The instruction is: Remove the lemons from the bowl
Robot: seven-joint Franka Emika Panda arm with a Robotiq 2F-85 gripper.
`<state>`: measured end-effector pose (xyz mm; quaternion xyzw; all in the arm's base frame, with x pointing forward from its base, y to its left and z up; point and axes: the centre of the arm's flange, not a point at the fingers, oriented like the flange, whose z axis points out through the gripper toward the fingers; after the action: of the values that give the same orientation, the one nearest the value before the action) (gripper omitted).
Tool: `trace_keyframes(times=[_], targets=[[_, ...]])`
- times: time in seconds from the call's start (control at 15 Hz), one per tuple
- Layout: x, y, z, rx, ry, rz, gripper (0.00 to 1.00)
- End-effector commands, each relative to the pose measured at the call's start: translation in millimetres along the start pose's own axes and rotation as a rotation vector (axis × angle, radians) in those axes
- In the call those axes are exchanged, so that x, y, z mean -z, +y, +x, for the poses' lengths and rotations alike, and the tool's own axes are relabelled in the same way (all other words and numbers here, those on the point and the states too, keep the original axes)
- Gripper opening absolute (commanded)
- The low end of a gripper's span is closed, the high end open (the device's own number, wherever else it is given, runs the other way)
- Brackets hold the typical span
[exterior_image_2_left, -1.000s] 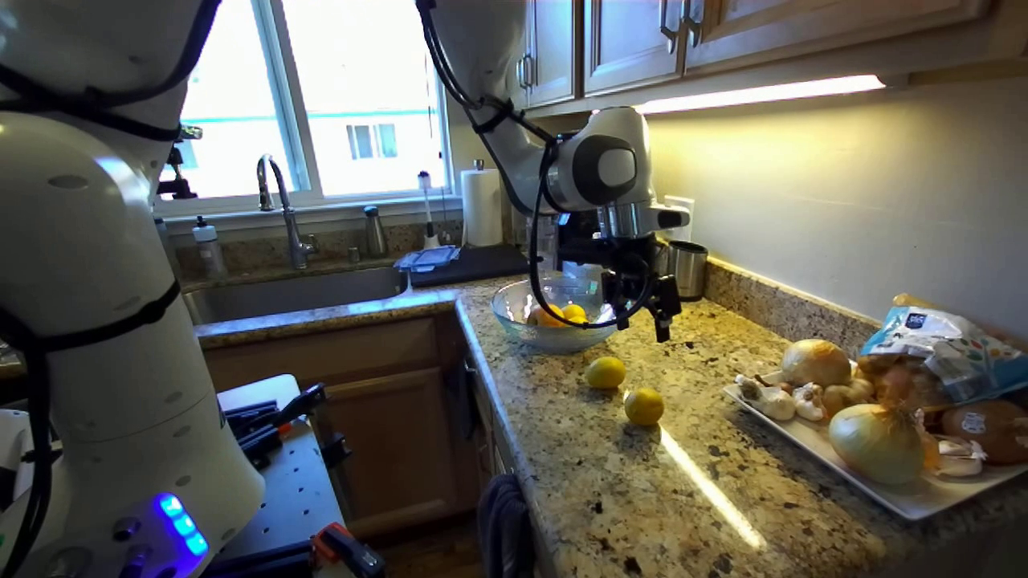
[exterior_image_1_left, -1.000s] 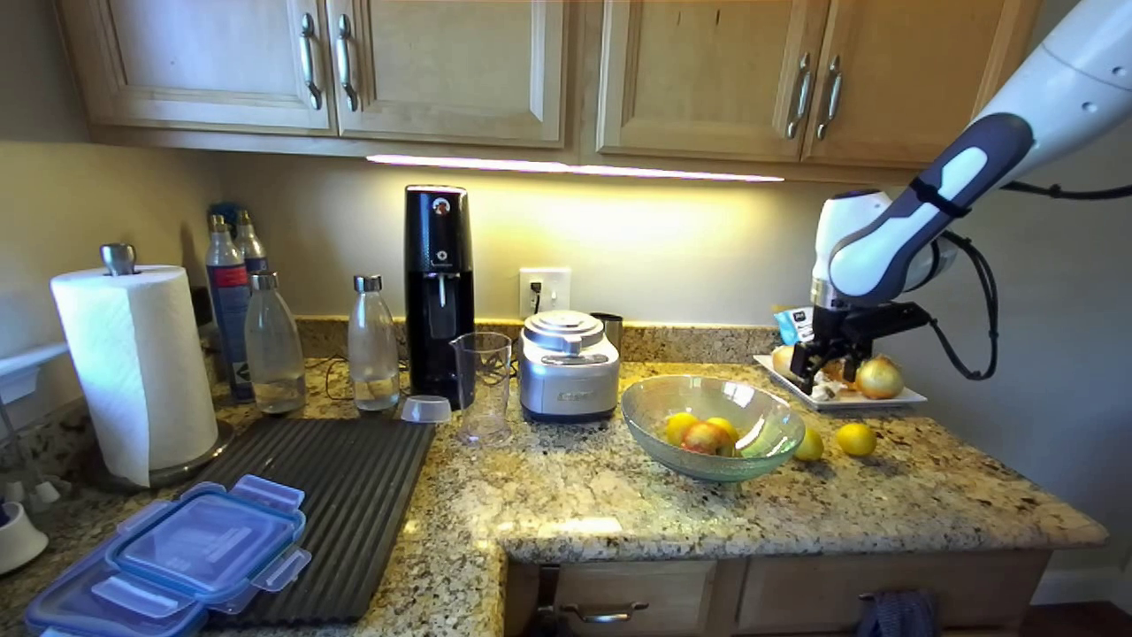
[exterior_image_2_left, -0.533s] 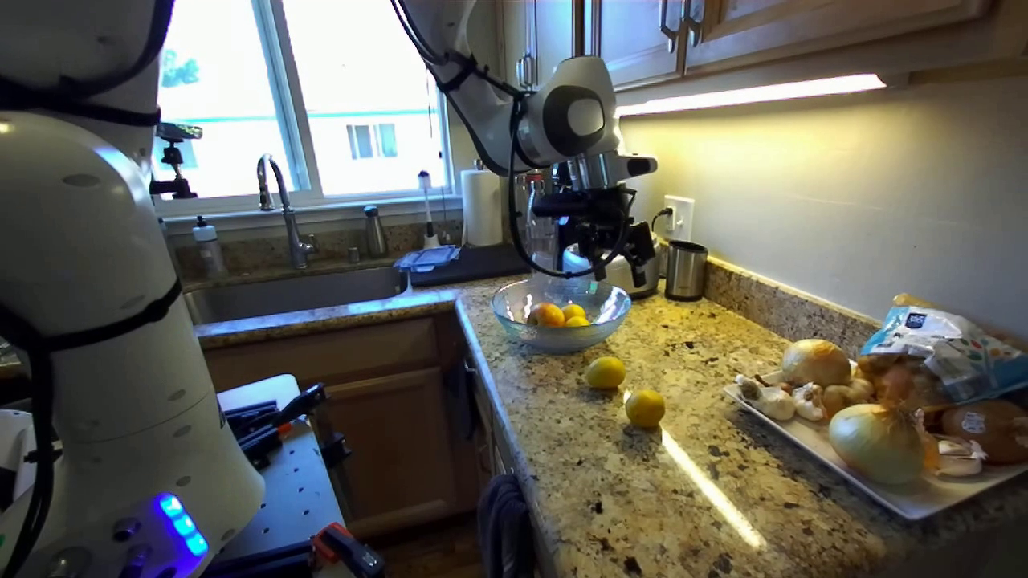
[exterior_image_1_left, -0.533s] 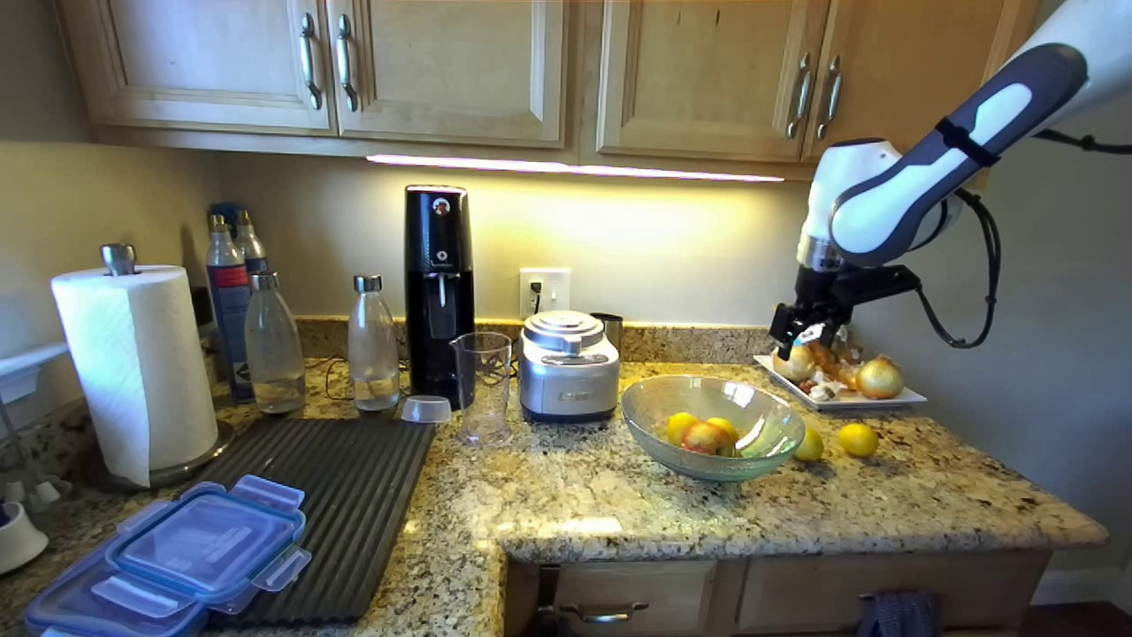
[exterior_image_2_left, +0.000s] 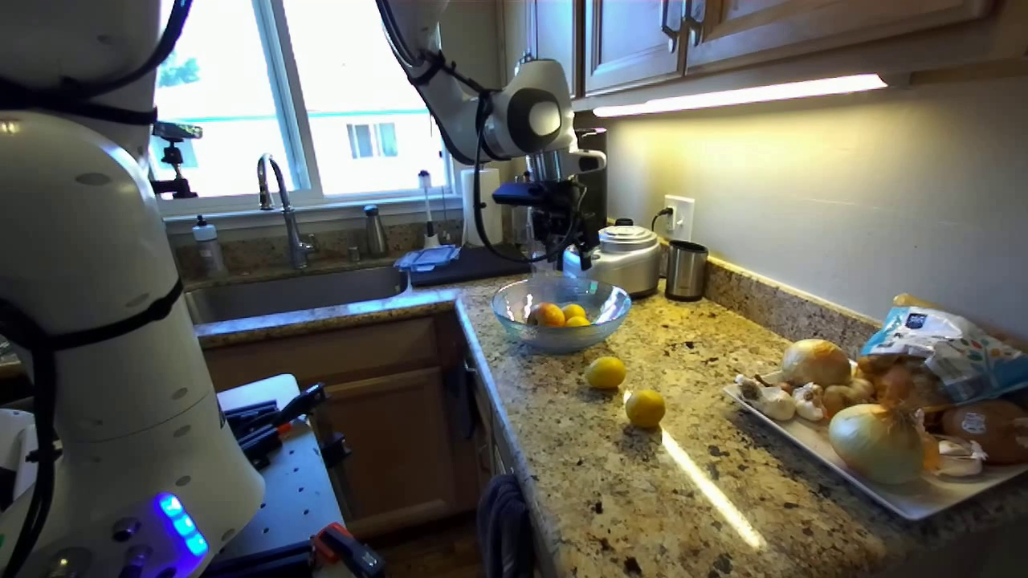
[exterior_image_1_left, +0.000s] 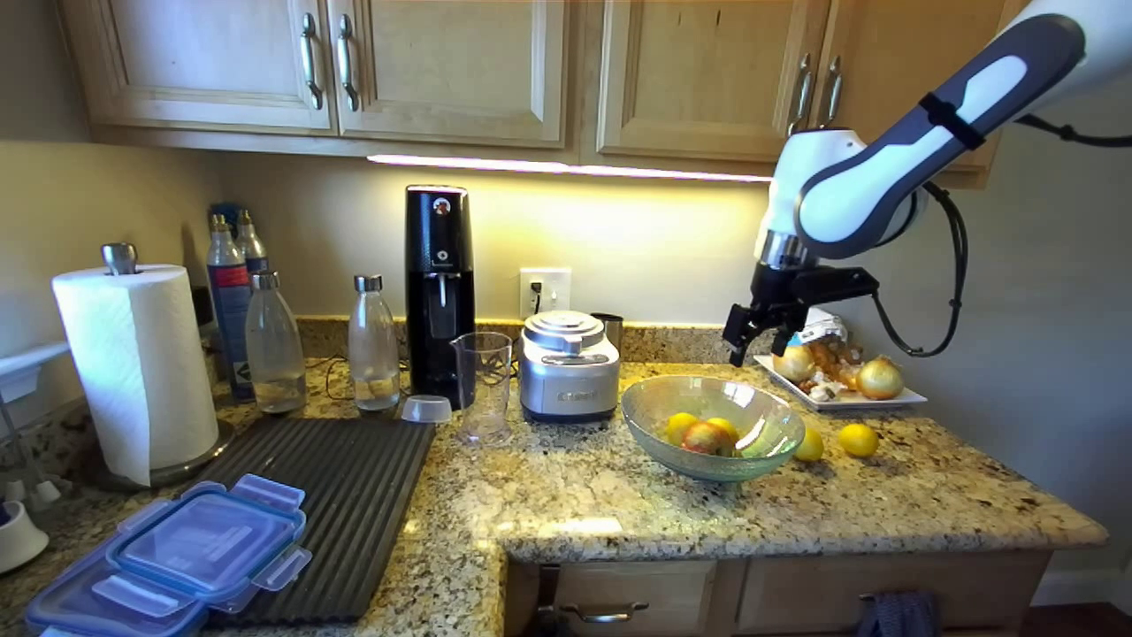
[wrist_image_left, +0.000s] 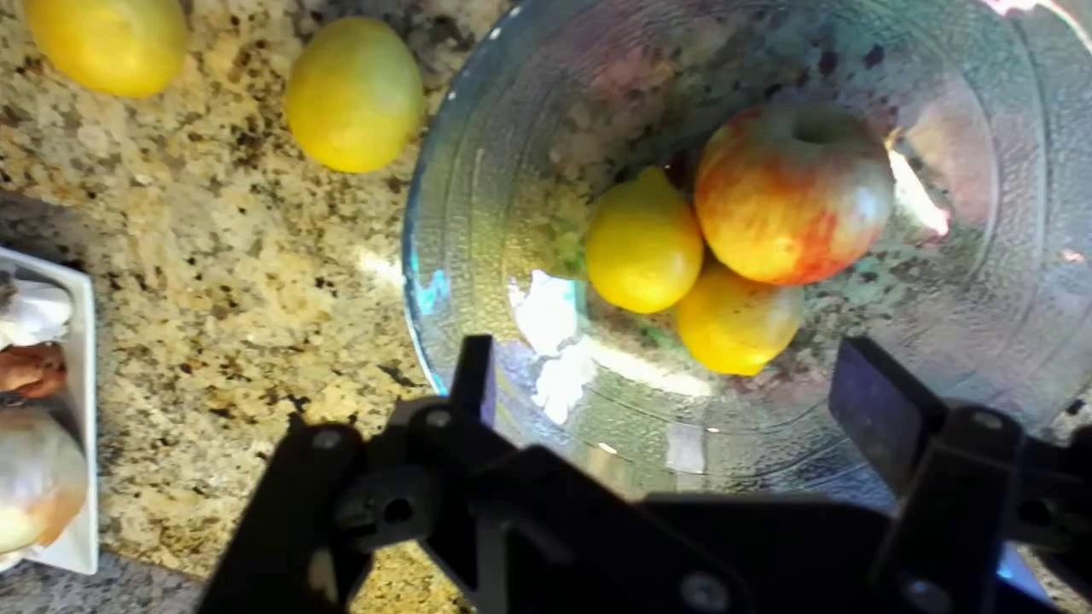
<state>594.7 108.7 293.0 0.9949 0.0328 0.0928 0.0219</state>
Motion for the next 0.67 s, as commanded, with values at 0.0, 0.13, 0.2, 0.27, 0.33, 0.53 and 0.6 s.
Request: trace_keyframes(times=[0.0, 0.13, 0.2, 0.27, 0.33, 0.53, 0.6], targets=[[0.9, -34.8, 0.5, -0.056, -0.044, 0.035, 1.0], [-5.9, -49.6, 0.7, -0.087, -0.062, 0.043, 1.0], [-11.4, -55.7, 2.1, -0.099, -0.068, 0.047, 1.0], [-17.5, -61.4, 3.5, -0.105, -0.083, 0.045, 1.0], [-25.7, -66.0, 3.6, -0.108, -0.101, 0.045, 1.0], [-52.5, -76.0, 4.3, -0.107, -0.127, 0.052, 1.0], [-60.9, -78.2, 4.7, -0.108, -0.14, 0.058, 1.0]])
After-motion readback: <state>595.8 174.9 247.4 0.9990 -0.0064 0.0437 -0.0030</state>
